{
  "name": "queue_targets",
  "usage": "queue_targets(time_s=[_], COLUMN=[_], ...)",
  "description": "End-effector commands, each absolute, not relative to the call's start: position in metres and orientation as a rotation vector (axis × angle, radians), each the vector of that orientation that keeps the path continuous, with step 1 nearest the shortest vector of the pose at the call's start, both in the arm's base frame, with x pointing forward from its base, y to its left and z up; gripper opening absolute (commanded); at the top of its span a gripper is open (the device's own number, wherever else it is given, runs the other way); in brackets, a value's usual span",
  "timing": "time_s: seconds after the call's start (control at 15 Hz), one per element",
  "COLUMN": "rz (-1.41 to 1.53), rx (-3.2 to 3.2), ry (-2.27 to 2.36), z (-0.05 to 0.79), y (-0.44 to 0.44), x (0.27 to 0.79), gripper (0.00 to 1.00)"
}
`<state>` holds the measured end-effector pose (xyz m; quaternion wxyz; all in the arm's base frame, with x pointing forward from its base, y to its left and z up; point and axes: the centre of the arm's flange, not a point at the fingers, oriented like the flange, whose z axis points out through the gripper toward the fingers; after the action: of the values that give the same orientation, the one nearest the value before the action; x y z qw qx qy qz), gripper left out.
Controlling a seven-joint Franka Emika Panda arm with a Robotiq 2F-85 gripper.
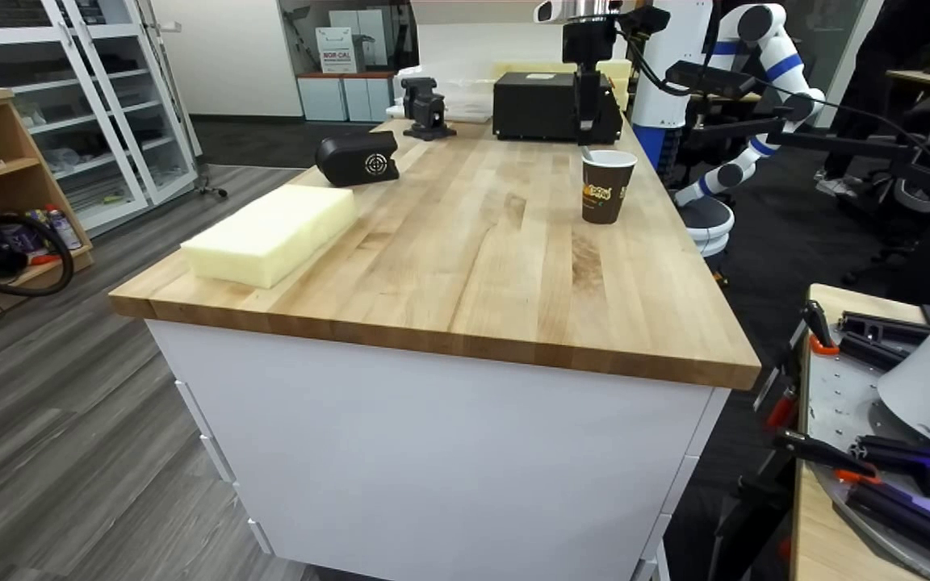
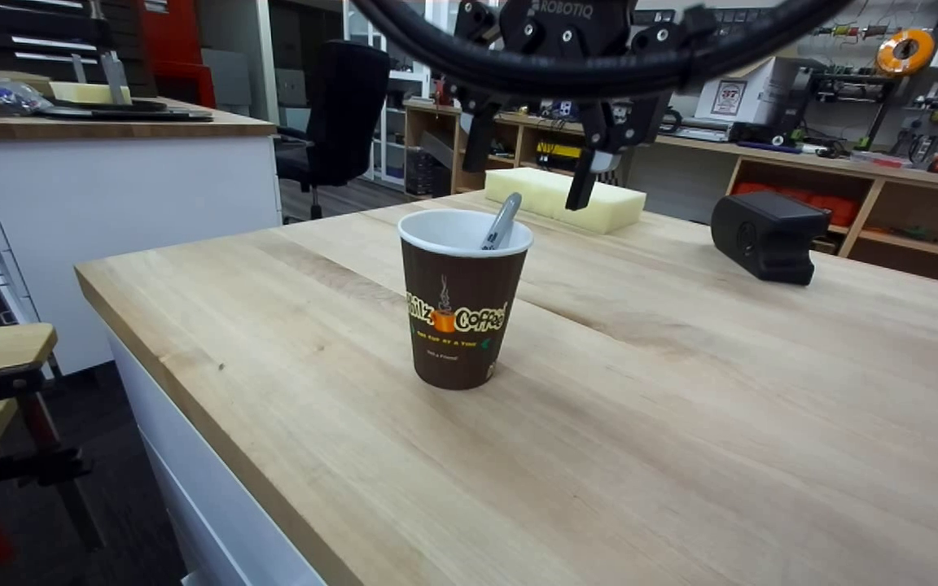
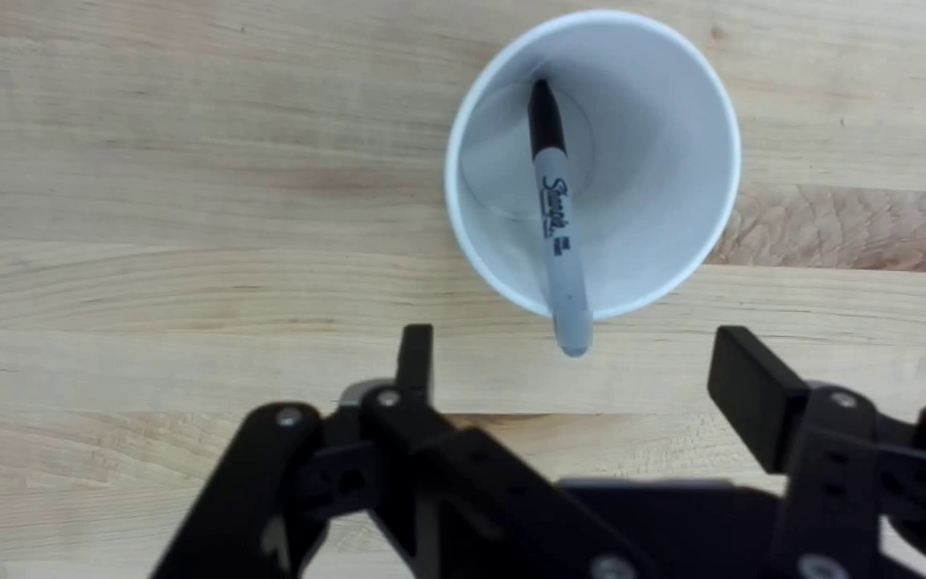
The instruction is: Take the pen out of the cup and put it on the counter
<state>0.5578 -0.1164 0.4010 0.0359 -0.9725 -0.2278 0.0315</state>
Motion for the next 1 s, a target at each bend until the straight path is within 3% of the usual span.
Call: queue_targets(time_s=[0.0, 0.07, 0.4, 0.6, 0.93], rz=[0.13, 0.132, 0.14, 0.14, 0.147], rx=[-2.98, -2.98, -2.972, -2.964, -2.951], ry=[-0.683, -0.684, -0.683, -0.683, -0.683], z=[0.4066, 0.4069, 0.4064, 0.4047, 0.3979], y=[-0.1175, -0.1173, -0.1174, -0.1167, -0.1172], x=[0.5646, 0.5651, 0.5646, 0.5654, 0.567], gripper=[0.94, 0.97, 0.75, 0.82, 0.83])
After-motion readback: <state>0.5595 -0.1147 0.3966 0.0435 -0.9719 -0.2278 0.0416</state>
